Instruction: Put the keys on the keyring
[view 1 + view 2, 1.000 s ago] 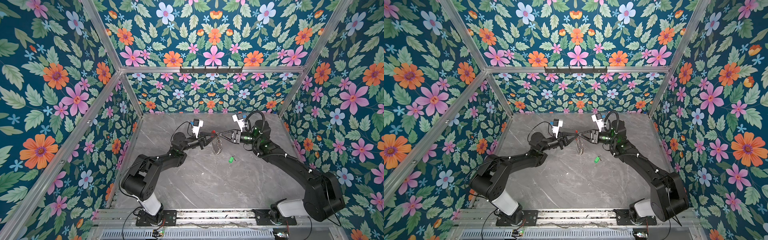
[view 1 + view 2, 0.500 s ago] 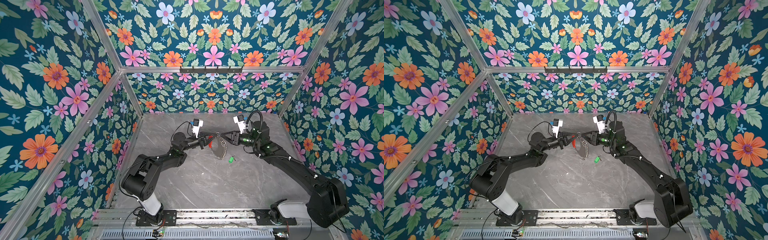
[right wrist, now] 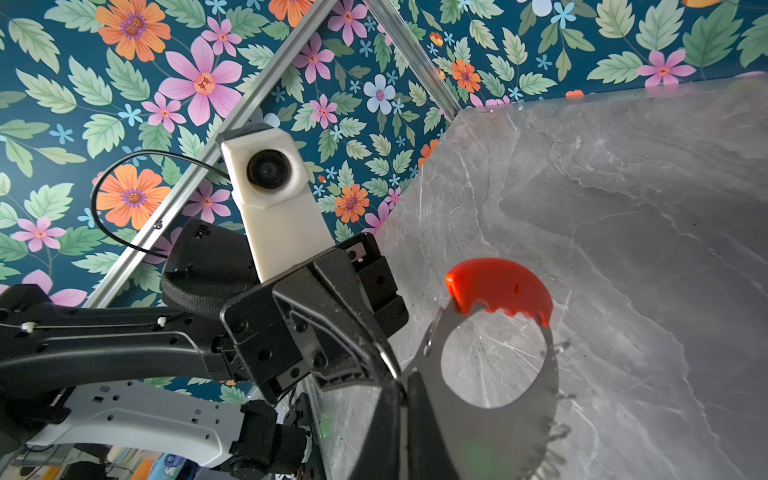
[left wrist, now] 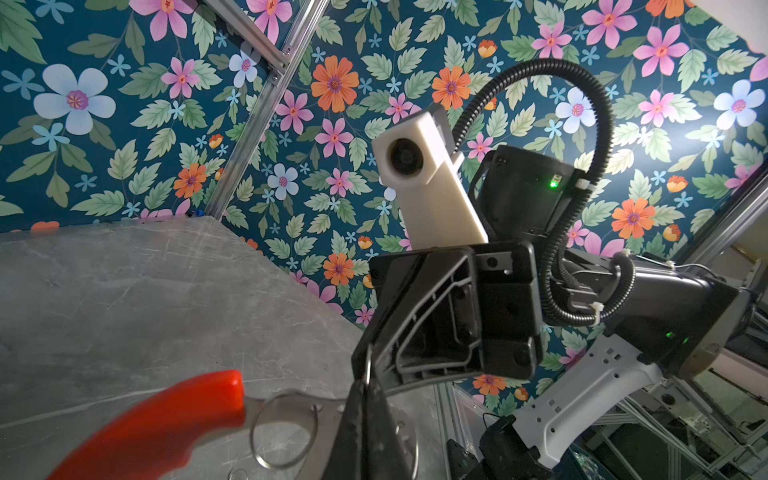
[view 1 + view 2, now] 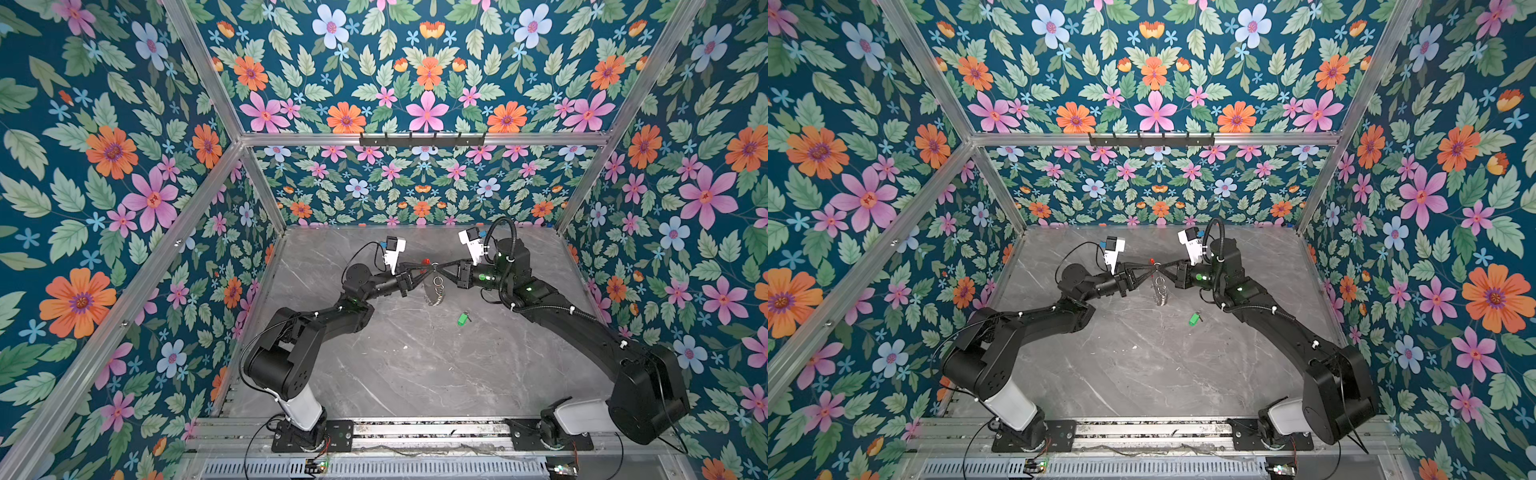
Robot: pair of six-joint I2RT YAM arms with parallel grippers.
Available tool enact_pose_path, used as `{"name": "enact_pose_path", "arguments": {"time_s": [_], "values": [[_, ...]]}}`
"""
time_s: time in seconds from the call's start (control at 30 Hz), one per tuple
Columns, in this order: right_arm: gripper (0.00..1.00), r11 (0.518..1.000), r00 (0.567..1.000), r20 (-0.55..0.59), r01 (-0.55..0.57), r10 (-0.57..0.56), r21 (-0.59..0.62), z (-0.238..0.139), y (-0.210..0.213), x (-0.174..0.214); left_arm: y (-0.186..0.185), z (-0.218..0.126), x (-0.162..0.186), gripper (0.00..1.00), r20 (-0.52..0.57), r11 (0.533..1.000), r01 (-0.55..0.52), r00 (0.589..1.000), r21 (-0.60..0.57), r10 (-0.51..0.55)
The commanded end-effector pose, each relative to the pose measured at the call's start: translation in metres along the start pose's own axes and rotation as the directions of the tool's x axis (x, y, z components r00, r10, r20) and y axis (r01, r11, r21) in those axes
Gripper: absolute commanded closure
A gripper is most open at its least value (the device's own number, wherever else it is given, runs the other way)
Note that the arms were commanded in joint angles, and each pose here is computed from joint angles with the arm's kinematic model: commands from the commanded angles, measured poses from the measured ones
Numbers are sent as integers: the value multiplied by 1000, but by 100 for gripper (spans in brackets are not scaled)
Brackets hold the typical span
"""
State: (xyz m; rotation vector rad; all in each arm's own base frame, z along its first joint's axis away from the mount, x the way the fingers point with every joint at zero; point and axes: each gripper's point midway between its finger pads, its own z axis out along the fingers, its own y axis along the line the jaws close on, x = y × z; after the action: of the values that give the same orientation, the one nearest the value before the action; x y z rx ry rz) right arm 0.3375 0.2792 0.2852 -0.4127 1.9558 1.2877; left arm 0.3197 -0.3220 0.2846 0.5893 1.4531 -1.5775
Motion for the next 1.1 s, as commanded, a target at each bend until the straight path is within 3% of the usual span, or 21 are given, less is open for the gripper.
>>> {"name": "enact_pose_path", "arguments": {"time_s": [0.0, 0.67, 0.97, 1.07], "values": [[100, 999, 1000, 9, 20, -20, -25, 2, 7, -5, -7, 2, -6, 100, 20, 999, -40, 999, 27, 39], [100, 960, 998, 56, -28, 13, 279, 3, -27, -3, -9, 7, -1, 100, 1, 999, -49, 999, 24, 49], [100, 962, 999, 48, 8, -22, 272, -10, -26, 2, -12, 3, -1, 100, 2, 998, -64, 998, 20, 64], [94, 963, 998, 65, 0, -18, 269, -18, -27, 4, -12, 2, -2, 100, 6, 998, -66, 998, 14, 66]]}}
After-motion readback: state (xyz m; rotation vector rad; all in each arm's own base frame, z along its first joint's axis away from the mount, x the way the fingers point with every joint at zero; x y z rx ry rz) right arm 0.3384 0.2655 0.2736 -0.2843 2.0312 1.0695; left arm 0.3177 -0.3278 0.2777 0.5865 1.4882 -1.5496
